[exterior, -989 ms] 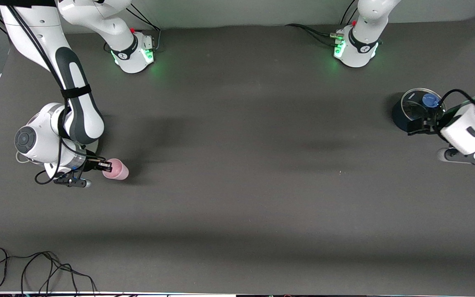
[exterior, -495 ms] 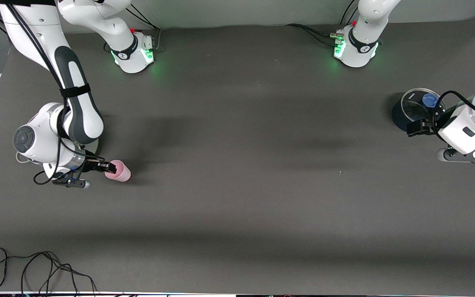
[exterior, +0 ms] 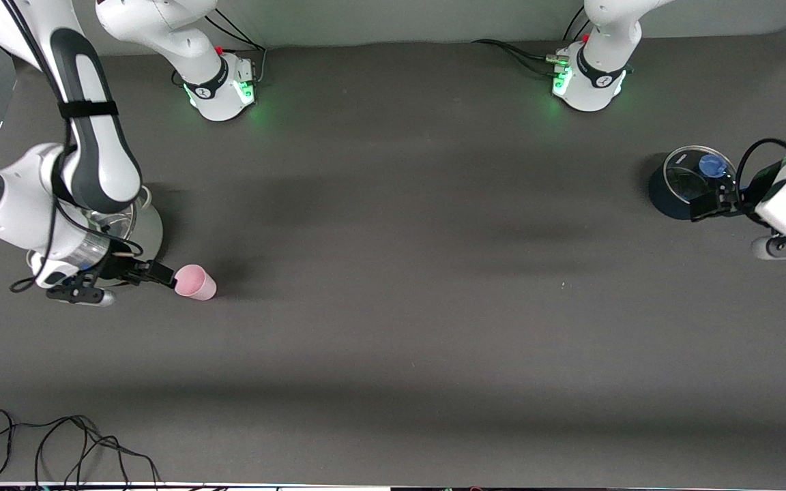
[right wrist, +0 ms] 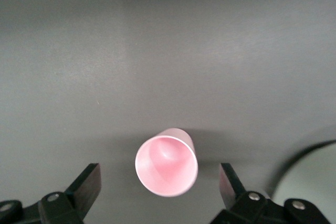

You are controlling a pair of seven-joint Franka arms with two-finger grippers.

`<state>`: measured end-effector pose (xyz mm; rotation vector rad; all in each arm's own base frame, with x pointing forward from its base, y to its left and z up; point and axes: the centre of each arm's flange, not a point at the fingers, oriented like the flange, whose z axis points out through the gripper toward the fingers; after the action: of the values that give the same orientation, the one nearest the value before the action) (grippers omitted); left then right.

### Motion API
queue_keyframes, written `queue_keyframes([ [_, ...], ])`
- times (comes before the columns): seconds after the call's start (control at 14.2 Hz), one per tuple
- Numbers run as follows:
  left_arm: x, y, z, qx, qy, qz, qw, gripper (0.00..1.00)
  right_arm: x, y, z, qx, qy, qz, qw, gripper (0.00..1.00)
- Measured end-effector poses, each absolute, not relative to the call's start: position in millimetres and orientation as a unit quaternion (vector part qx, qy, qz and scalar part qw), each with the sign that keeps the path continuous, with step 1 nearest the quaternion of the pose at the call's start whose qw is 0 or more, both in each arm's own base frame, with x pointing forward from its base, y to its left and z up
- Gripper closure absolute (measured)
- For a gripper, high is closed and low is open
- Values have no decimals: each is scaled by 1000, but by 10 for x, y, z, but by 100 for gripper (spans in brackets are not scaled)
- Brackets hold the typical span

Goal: Transfer pink cup from left to right arm

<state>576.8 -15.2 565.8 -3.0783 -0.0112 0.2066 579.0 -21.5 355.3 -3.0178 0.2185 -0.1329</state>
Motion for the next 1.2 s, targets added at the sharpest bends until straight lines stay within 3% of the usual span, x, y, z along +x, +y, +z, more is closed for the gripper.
queue_keyframes([
  [0.35,5749,-370,5685,-998,10,58,38,0,5670,-231,4317,-997,66,-11,27,0],
  [0.78,5734,-385,5720,-998,22,57,18,0,5449,-321,5582,-994,95,45,4,0],
  [1.2,5743,-257,5720,-998,11,56,17,0,5396,-328,5791,-993,102,56,3,0],
])
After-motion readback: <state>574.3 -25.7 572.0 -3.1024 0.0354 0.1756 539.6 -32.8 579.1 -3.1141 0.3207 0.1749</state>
